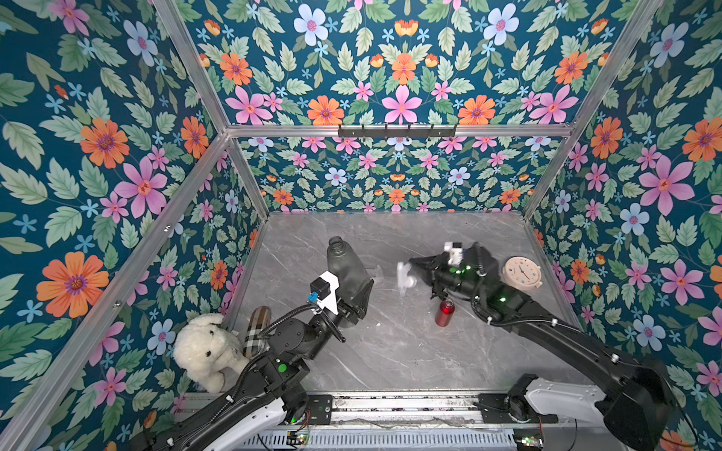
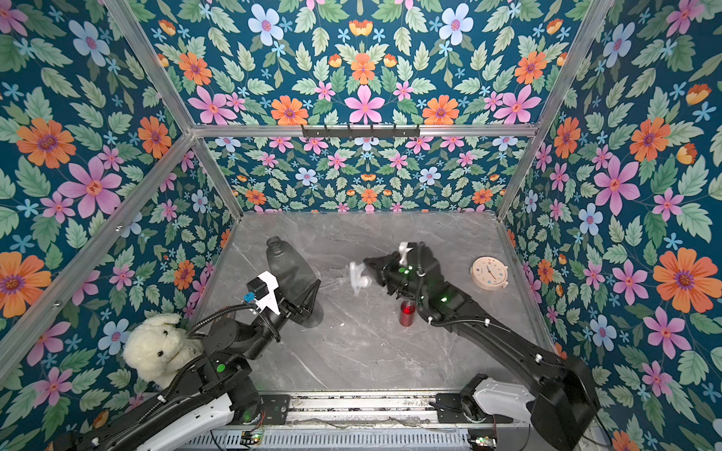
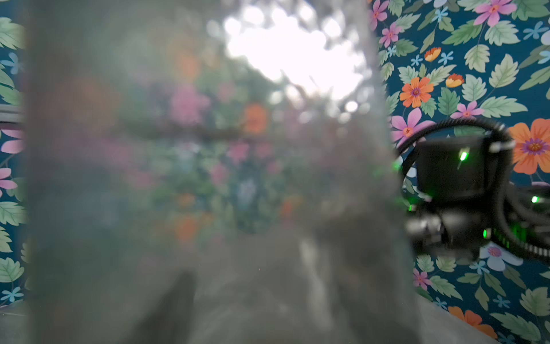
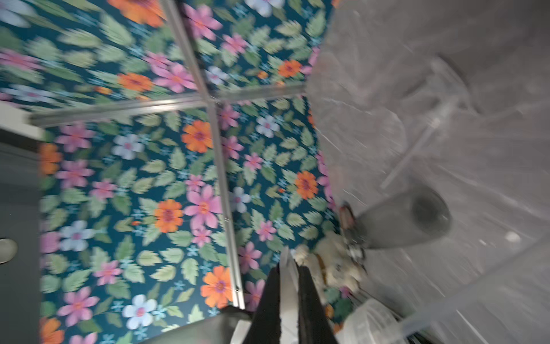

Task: Attach spray nozzles to spray bottles
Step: Place the spray nozzle at the center of the board, then pick up the spray nozzle from the center of the board.

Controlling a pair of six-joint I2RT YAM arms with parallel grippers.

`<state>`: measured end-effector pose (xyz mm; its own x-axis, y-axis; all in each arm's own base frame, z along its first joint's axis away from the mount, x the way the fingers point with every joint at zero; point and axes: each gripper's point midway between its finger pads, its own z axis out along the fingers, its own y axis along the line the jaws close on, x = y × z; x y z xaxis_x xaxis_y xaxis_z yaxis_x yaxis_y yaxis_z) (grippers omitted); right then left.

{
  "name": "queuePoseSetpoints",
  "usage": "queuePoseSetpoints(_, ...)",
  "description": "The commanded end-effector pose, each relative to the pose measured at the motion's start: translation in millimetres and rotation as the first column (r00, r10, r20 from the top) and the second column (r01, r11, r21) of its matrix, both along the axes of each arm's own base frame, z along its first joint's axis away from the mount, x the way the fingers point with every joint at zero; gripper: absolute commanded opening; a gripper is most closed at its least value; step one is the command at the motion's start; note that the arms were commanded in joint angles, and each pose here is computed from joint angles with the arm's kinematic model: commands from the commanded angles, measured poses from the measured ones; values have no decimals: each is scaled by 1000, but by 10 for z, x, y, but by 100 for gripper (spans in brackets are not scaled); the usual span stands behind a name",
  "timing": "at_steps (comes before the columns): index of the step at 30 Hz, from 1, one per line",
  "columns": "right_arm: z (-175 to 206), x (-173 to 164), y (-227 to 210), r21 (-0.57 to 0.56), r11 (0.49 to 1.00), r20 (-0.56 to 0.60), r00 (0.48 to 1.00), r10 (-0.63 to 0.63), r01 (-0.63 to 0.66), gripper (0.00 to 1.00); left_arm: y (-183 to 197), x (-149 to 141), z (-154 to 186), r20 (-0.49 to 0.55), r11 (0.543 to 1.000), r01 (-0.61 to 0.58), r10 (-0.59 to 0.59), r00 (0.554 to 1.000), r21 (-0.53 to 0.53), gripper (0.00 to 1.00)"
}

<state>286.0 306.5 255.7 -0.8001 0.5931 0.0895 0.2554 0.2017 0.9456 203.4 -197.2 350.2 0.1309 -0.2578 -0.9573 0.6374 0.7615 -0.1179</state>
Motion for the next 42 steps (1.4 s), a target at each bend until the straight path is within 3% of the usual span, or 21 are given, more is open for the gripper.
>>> queuePoseSetpoints(1,-556,-46,228,-108,994,-103,994,-41,30,0,8,14,4,-18,1000,-5,5,1000,-10,0)
queuePoseSetpoints(6,-1455,-31,296,-310,950,-283,952,-115,22,0,11,16,1,-19,1000,-10,10,1000,-4,0)
queuePoseSetpoints(9,-1879,-34,240,-420,907,-333,930,-155,1,0,18,7,29,-14,1000,-9,9,1000,1,0)
queuePoseSetpoints(15,-2273,-66,223,-502,863,-375,914,-155,-59,0,36,-10,32,-7,1000,-10,10,1000,8,0)
queuePoseSetpoints(16,-2319,-78,236,-503,861,-383,912,-147,-72,4,37,-6,23,-10,1000,-12,12,1000,10,0)
queuePoseSetpoints(19,-2346,-70,280,-502,859,-382,917,-120,-97,29,41,-8,5,-11,1000,-14,14,1000,14,0)
queuePoseSetpoints(22,-2212,-48,355,-488,864,-352,934,-64,-125,45,51,-10,-9,-12,1000,-16,16,1000,12,0)
queuePoseSetpoints(27,-1788,17,412,-524,832,-213,974,78,-181,54,66,-15,-14,-13,1000,-18,18,1000,5,0)
queuePoseSetpoints(31,-1458,-29,333,-636,728,-78,960,268,-255,54,73,-16,-11,-12,1000,-20,20,1000,5,0)
queuePoseSetpoints(35,-1277,-165,124,-770,565,7,880,475,-298,54,83,-29,8,-9,1000,-17,17,1000,0,0)
queuePoseSetpoints(38,-1267,-358,12,-829,432,0,772,636,-356,54,93,-40,9,-6,1000,-16,16,1000,-4,0)
queuePoseSetpoints(42,-1376,-708,19,-850,236,-84,563,822,-471,54,89,-35,0,-7,1000,-17,17,1000,-1,0)
